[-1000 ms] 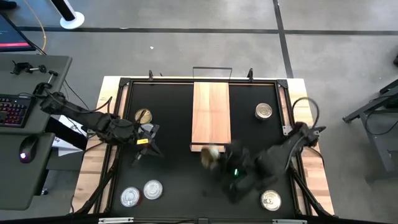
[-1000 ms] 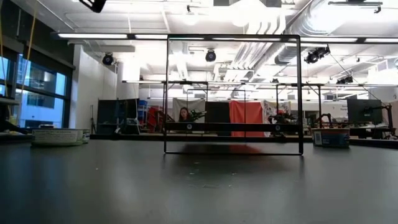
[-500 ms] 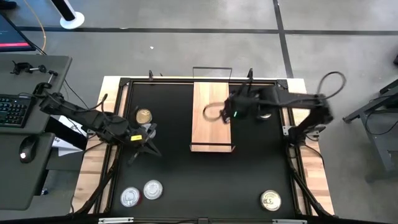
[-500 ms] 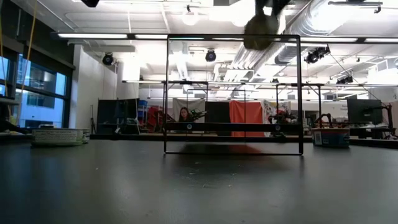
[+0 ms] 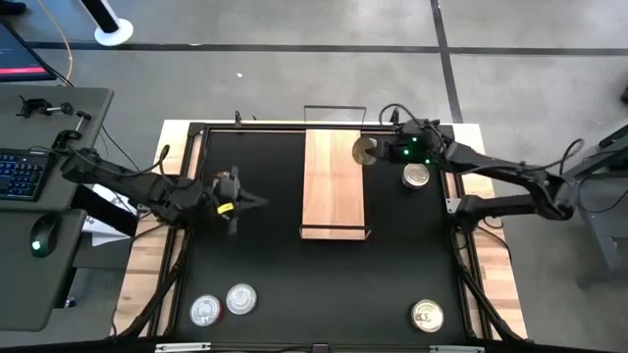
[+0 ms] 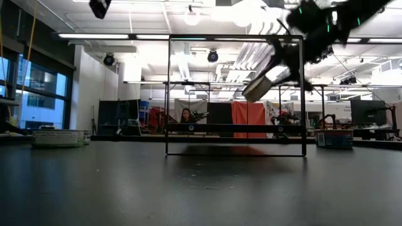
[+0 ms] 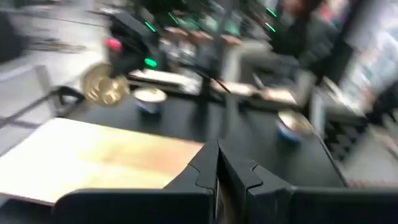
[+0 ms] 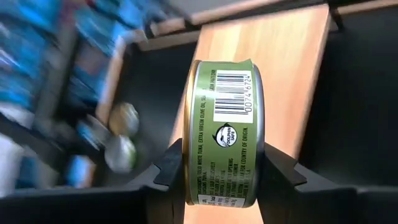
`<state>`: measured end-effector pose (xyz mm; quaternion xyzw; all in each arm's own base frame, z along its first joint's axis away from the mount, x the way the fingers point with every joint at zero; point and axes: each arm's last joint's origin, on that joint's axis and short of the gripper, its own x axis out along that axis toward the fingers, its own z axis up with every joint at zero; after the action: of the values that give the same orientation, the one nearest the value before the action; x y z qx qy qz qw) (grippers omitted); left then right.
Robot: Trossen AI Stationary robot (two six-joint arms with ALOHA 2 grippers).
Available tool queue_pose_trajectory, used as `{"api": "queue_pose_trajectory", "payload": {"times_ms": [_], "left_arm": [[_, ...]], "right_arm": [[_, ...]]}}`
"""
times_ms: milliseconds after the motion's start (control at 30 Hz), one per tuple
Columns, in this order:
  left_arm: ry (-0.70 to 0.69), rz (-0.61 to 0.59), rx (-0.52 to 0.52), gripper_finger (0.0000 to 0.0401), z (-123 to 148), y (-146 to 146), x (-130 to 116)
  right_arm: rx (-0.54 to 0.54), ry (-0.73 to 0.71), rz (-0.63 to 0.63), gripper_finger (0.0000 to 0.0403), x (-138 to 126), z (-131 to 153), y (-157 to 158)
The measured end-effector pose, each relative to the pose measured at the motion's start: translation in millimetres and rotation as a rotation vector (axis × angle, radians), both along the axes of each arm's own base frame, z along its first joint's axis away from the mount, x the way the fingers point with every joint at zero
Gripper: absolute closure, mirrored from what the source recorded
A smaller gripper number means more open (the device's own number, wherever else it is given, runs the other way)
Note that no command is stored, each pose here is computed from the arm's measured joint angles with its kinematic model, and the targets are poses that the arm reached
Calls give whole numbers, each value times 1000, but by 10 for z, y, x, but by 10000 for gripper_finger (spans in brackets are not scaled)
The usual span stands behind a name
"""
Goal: Stack canned seafood by type on shelf
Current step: Put the green tuna can on the shelf
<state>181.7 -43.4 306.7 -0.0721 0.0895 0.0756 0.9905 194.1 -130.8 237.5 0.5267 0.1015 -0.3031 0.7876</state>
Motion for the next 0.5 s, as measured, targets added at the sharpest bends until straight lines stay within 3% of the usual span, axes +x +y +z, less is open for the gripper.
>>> {"api": "queue_pose_trajectory", "payload": {"times_ms": [167, 333, 500], "left_arm": [[-136, 157, -127, 401, 69, 97, 129], [-225, 210, -115, 401, 115, 149, 245], [-347, 238, -62, 401, 236, 240, 286]], "right_arm": [[28, -238, -100, 286, 0, -301, -176], [83, -196, -133, 286, 116, -498, -274], [56, -170, -172, 286, 192, -556, -438]]}}
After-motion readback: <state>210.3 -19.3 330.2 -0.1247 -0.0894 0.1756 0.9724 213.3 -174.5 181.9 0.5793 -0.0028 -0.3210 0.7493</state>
